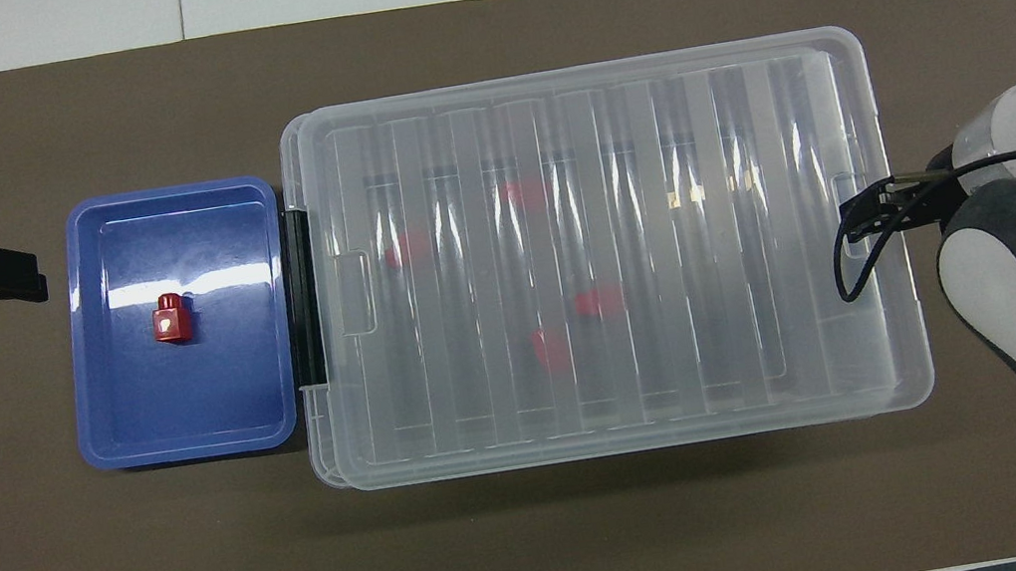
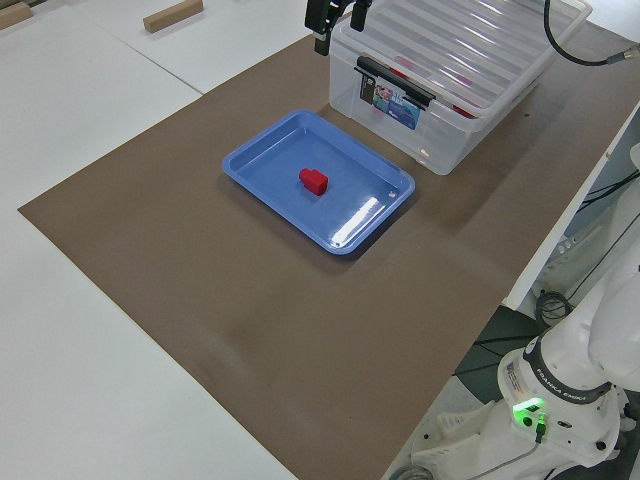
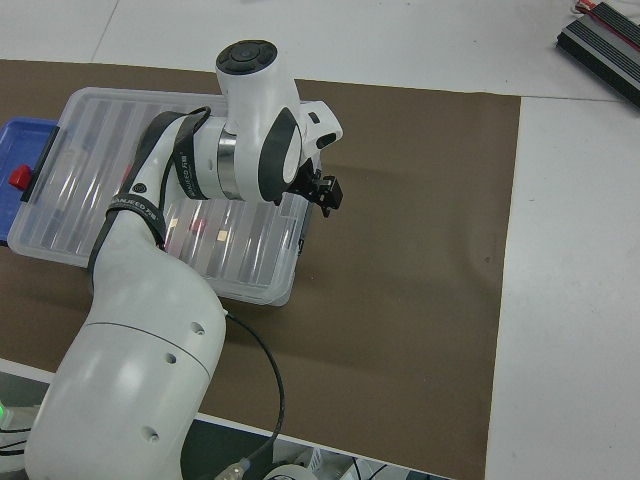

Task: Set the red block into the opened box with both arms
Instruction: 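Reach the right gripper to the lid edge and push the lid sideways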

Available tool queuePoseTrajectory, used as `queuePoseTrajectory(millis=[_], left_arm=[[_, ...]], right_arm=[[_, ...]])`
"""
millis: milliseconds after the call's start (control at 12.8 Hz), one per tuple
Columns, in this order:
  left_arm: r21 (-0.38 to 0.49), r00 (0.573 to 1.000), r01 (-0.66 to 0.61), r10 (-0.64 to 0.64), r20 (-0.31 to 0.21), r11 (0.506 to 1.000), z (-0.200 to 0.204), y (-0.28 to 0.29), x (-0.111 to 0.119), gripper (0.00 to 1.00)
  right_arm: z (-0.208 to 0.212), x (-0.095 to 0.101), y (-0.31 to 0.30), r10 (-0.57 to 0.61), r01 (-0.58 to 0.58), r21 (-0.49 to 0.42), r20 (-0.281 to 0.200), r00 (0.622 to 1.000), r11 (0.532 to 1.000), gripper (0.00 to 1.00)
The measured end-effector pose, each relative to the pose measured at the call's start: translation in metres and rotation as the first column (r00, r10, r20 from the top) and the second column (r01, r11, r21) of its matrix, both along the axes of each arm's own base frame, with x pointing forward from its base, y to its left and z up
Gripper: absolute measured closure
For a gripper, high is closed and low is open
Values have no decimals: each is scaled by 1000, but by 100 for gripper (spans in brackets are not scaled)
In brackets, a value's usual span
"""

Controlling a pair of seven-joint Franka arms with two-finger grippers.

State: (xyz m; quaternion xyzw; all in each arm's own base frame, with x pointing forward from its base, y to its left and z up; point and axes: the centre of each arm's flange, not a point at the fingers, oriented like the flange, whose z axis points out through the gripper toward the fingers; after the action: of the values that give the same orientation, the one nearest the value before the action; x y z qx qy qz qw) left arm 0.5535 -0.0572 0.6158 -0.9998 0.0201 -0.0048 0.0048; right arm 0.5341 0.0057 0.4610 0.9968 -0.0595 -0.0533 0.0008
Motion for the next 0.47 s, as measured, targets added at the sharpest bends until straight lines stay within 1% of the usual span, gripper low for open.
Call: queuePoseTrajectory(millis=[78,471], left_arm=[[0,1000,0,0,0,1000,0,0,0,0],[0,1000,0,0,0,1000,0,0,0,0]], right_arm=[[-4,-2,-5,-2,2,1,-5,1000,1000,0],[-8,-8,-11,-3,3,1,-3,1000,1000,0]])
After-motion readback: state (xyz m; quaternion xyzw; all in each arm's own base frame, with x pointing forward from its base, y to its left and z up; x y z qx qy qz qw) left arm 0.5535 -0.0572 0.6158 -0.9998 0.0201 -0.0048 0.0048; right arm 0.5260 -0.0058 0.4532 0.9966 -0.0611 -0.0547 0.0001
